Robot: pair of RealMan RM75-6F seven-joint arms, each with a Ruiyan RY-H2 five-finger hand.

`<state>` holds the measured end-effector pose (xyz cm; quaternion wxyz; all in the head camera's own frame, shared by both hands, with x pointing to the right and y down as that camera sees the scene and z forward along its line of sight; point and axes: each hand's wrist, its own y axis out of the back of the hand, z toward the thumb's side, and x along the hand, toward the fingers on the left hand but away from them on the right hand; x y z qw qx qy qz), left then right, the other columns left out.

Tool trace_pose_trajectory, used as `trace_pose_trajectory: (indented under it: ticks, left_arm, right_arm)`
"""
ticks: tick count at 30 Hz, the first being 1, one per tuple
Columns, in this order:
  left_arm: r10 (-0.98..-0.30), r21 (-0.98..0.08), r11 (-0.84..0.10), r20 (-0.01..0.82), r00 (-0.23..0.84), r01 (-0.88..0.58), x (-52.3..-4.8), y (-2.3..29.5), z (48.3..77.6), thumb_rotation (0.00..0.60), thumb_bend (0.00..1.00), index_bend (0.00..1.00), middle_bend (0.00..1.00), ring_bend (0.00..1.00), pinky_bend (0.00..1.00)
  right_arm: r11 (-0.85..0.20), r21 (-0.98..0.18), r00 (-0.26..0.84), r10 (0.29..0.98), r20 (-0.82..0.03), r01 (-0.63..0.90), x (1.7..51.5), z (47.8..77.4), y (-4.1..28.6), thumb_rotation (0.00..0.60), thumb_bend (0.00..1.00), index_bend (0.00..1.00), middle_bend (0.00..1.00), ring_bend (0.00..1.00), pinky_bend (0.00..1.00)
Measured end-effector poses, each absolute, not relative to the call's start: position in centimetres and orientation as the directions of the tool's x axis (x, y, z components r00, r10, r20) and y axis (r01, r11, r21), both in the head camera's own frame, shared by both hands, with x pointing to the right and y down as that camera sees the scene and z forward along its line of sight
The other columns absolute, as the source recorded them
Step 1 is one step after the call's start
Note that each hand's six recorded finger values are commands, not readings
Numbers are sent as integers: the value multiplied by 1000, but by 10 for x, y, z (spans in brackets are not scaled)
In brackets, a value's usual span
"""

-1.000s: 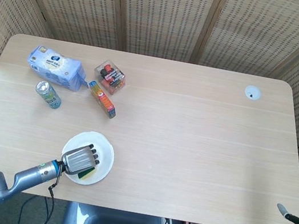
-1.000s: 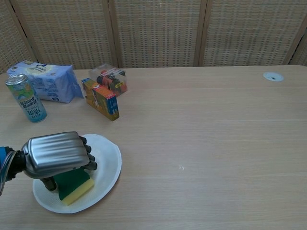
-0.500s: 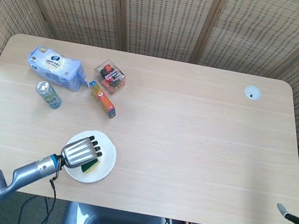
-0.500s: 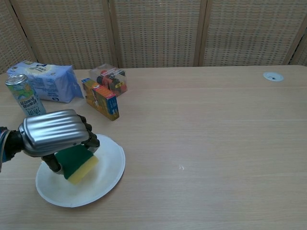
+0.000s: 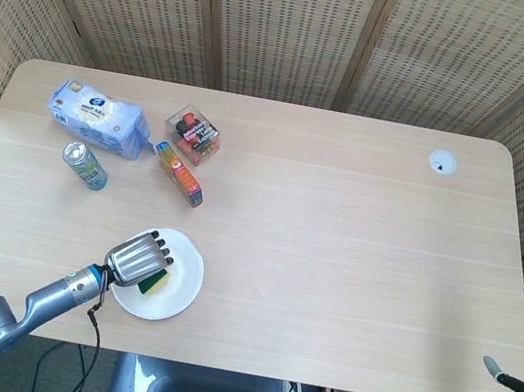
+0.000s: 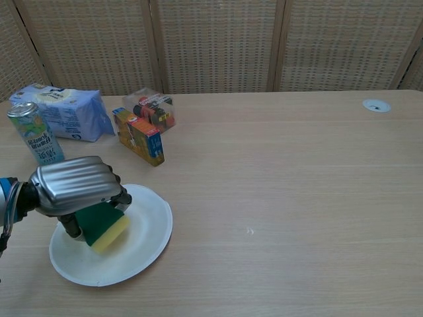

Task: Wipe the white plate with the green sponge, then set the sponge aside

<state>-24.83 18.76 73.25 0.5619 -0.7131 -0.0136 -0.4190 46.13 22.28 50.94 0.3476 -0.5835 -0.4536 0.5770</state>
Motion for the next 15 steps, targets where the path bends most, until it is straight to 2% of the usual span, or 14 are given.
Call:
trace_pose_trajectory:
  ticks: [9, 15]
  left_arm:
    - [-455, -775, -407, 631, 628, 484, -251, 196, 747, 600, 411, 730, 647, 460, 437]
    - [-482, -799, -427, 597, 642, 423, -245, 189, 734, 600, 416, 730, 647, 460, 437]
  right_arm:
    - [-348, -929, -81, 929, -360, 128, 462, 510, 222, 600, 0, 0, 0, 0, 0]
    - [-343, -930, -78, 932, -355, 131, 461, 508, 223, 600, 0, 0, 0, 0, 0]
